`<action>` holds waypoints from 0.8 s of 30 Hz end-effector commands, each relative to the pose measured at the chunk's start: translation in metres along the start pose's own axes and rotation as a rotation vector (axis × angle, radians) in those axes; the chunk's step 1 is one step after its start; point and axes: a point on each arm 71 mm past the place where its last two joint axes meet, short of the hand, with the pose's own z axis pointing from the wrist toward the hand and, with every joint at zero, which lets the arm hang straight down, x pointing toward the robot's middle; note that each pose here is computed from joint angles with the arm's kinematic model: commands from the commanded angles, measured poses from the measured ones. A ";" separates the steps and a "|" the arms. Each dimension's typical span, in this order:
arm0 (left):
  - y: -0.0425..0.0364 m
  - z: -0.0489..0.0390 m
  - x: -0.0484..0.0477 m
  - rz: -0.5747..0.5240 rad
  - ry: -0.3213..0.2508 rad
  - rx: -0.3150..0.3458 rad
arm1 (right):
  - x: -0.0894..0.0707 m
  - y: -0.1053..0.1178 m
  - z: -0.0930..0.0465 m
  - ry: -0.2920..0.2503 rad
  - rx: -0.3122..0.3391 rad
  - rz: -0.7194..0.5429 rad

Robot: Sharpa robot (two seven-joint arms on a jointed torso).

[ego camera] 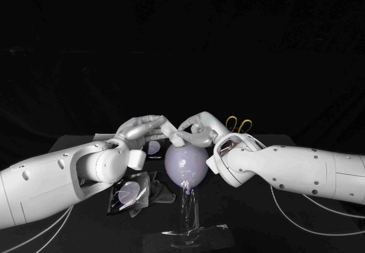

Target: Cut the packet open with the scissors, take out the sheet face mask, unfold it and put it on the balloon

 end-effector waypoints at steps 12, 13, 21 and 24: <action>-0.0038 0.0008 -0.0061 0.001 -0.014 0.025 | -0.005 -0.001 -0.003 -0.008 -0.026 -0.004; -0.0038 0.0008 -0.0063 0.002 -0.015 0.025 | -0.005 -0.001 -0.004 -0.009 -0.028 -0.002; -0.0038 0.0008 -0.0075 0.003 -0.019 0.023 | -0.006 0.000 -0.004 -0.015 -0.039 0.007; -0.0038 0.0009 -0.0076 0.003 -0.020 0.023 | -0.007 -0.001 -0.005 -0.020 -0.043 0.013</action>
